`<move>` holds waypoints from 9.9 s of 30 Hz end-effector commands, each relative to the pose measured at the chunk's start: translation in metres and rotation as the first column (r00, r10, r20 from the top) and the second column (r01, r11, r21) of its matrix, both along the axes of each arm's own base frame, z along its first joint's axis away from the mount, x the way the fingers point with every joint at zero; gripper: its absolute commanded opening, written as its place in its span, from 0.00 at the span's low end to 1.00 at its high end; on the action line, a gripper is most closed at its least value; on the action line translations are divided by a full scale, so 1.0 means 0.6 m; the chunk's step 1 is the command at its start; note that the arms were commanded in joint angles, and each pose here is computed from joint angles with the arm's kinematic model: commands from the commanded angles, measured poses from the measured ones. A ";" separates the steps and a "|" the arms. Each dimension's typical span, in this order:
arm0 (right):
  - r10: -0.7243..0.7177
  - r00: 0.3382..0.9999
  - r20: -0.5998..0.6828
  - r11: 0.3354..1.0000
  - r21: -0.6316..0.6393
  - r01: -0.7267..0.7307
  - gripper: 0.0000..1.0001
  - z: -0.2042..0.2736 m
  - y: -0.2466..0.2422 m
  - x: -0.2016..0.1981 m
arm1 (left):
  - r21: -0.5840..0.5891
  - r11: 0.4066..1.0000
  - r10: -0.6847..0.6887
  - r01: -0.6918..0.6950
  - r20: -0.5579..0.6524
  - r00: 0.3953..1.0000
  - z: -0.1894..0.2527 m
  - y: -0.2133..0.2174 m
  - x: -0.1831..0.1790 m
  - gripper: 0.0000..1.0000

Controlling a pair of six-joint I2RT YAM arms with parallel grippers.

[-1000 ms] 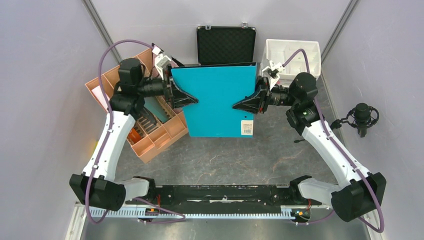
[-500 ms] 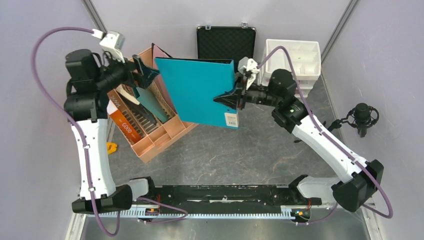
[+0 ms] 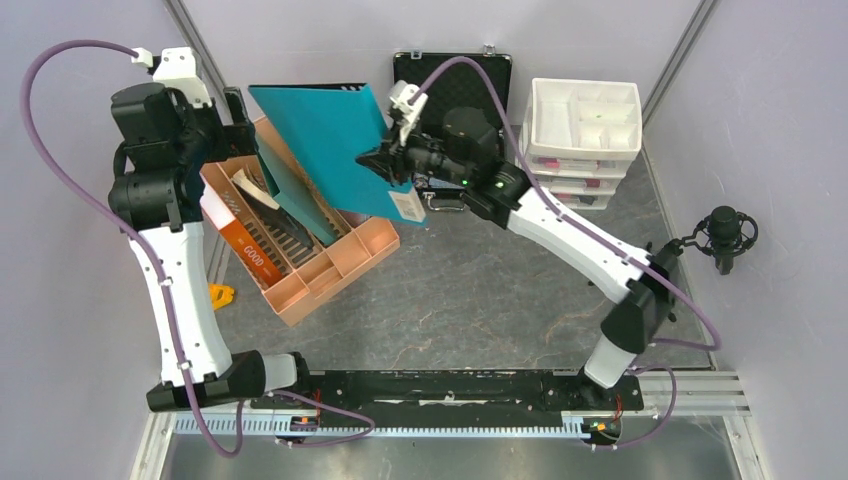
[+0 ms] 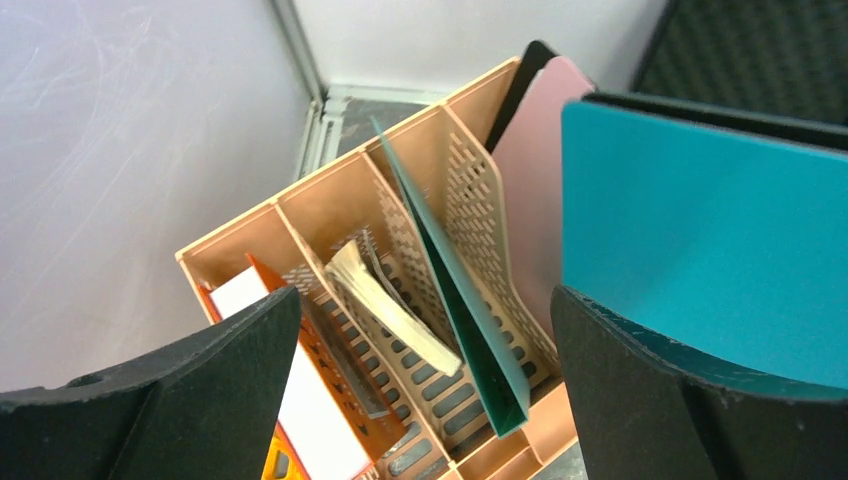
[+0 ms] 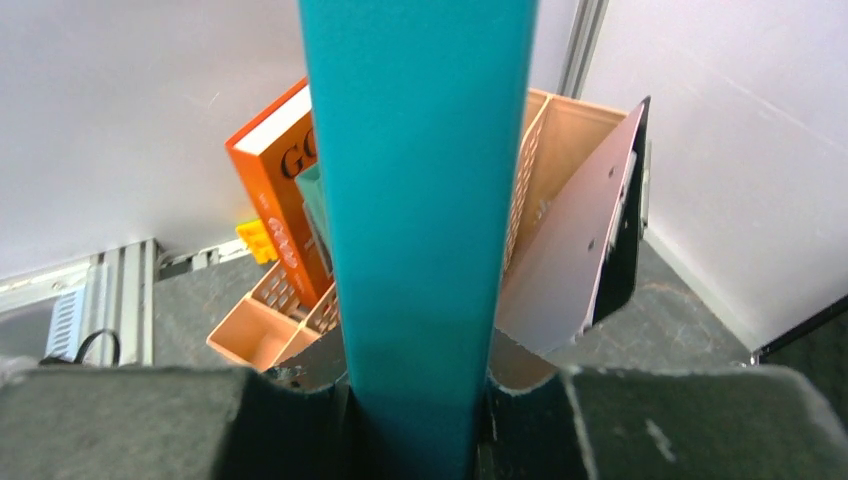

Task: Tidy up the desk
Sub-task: Place the folder in the storage box, then move the storage box to the center of the board.

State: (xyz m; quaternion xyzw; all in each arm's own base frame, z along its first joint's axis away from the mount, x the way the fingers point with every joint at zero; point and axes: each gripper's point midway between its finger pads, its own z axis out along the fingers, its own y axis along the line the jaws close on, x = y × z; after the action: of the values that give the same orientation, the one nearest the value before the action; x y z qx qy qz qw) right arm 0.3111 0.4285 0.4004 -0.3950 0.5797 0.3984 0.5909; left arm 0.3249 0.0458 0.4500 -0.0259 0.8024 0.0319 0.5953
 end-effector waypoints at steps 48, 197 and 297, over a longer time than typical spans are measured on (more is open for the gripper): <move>-0.201 0.964 0.174 0.965 0.202 0.165 0.00 -0.023 0.307 0.088 | -0.195 0.972 -0.143 0.133 -0.040 0.989 -0.036 -0.056 0.014 1.00; 0.092 0.994 0.065 0.986 -0.144 -0.082 0.32 -0.345 0.341 0.048 | -0.489 0.694 -0.568 0.529 0.081 0.819 -0.024 -0.256 0.013 0.49; -0.197 0.980 0.012 0.832 -0.527 0.174 0.82 -0.402 -0.270 0.015 | 0.320 0.413 -0.198 0.853 -0.882 0.427 -0.599 -0.063 -0.204 0.56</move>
State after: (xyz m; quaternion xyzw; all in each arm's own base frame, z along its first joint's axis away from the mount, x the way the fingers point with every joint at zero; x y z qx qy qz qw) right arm 0.3229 0.2683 0.1457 -0.4834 0.7224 0.1676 0.4651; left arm 0.2013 0.0048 0.0980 0.4841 0.8475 0.1441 0.1630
